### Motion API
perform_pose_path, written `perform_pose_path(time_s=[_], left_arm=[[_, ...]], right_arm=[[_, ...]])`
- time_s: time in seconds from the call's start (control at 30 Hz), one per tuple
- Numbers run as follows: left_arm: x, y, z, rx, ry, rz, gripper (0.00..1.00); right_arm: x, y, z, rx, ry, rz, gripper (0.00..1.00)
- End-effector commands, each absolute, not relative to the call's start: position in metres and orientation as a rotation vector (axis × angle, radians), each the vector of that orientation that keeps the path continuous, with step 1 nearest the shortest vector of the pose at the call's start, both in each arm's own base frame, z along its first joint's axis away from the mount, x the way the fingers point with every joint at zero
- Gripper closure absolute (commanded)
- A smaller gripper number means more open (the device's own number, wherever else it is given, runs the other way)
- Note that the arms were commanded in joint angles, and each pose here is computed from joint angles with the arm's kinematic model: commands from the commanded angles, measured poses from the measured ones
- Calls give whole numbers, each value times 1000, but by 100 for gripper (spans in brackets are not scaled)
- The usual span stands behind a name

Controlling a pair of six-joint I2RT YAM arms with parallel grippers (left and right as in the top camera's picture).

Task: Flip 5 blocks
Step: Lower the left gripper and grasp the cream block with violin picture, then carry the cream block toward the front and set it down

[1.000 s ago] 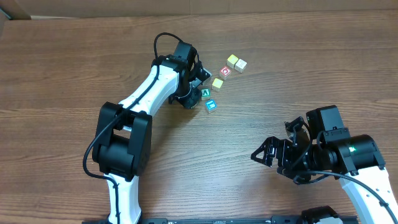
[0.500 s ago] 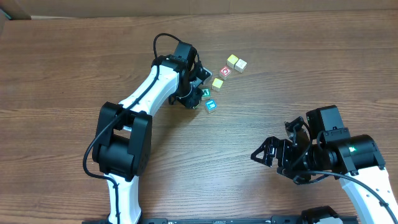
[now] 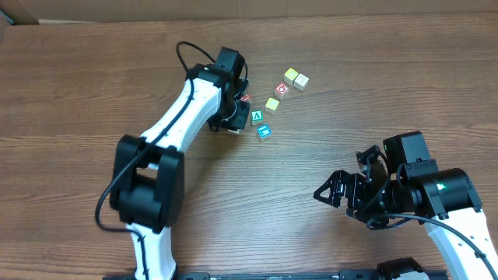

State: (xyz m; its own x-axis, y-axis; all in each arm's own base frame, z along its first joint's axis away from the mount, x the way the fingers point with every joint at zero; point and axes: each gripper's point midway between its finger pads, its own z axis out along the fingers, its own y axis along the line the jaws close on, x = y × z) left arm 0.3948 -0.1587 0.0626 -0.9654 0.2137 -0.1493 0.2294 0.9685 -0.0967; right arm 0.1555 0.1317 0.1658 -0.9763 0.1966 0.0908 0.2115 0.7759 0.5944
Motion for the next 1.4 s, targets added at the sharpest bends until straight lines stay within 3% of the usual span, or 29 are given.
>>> perform_pose_path(time_s=[0.0,0.3,0.77,1.13,1.37], left_arm=[[399,-151,125,100,2874,-182,95],[346,-143,144,14,2953,-142,96],[215,-188,72,-118,3000,-243,96],[198,-176,26,-309,3008,-241,94],[191,-171,15,-309,3024,-238,81]], right_arm=[[158,134,171,-282,-2962,-1013,0],[160,131,169,-282,-2987,-982,0],[160,131,169,-247,-2996,-984,0],[158,130,169,-251,-2990,-979,0],[158,130,169,-252,-2988,-978,0]])
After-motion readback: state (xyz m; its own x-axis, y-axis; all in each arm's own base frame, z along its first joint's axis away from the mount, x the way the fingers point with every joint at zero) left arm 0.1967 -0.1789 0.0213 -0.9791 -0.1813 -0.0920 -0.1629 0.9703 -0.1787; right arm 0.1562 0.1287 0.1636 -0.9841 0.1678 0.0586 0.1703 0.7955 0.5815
